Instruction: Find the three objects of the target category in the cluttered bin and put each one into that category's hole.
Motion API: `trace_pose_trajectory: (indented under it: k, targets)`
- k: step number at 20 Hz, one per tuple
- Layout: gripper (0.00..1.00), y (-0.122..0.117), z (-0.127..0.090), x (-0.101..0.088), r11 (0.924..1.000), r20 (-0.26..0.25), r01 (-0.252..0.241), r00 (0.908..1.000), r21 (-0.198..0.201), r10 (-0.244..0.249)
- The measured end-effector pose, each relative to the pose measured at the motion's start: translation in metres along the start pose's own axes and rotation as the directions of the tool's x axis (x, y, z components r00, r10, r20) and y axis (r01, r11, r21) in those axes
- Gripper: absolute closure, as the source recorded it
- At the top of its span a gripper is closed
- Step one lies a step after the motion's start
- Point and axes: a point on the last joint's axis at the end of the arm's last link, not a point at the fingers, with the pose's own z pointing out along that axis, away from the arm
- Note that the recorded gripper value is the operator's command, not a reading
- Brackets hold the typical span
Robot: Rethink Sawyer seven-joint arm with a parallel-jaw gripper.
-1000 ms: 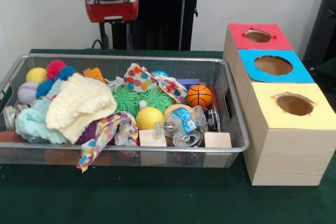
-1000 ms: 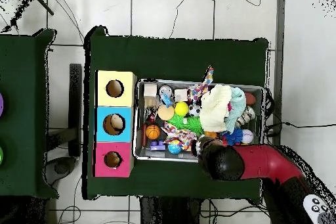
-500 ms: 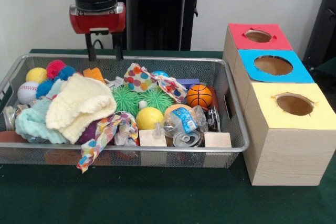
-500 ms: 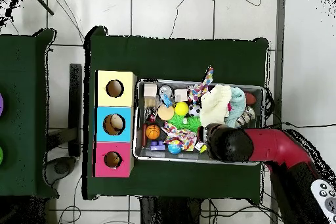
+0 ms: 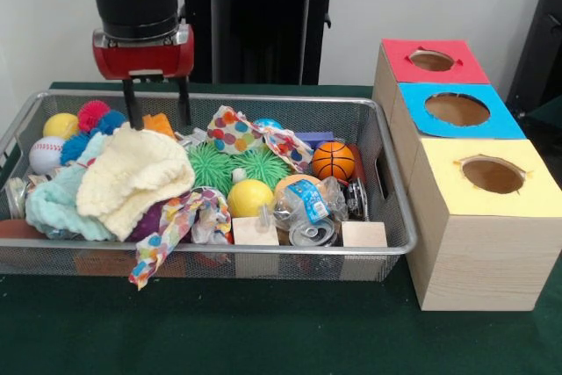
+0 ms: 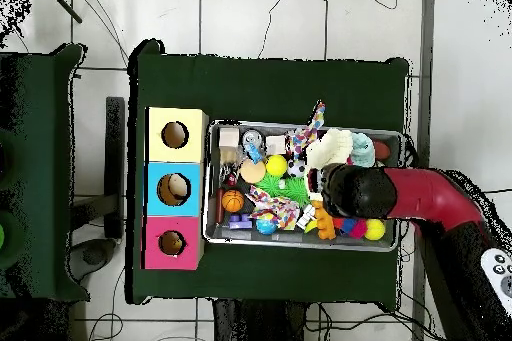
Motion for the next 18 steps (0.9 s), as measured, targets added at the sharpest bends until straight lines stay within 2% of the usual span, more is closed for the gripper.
trace_pose_trajectory:
  k: [6, 9, 11, 15, 18]
  targets:
    - [0.0, -0.008, 0.016, -0.03, 0.9995, 0.041, -0.021, 0.9989, -0.023, 0.021]
    - [0.0, -0.009, 0.039, -0.044, 0.9999, 0.051, -0.001, 0.9987, -0.017, 0.002]
    - [0.0, -0.006, 0.053, -0.048, 0.9997, 0.051, 0.022, 0.9985, -0.008, -0.021]
    - [0.0, 0.001, 0.067, -0.045, 0.9984, 0.04, 0.056, 0.9976, 0.003, -0.056]
    - [0.0, 0.003, 0.07, -0.042, 0.9971, 0.037, 0.075, 0.9965, 0.015, -0.076]
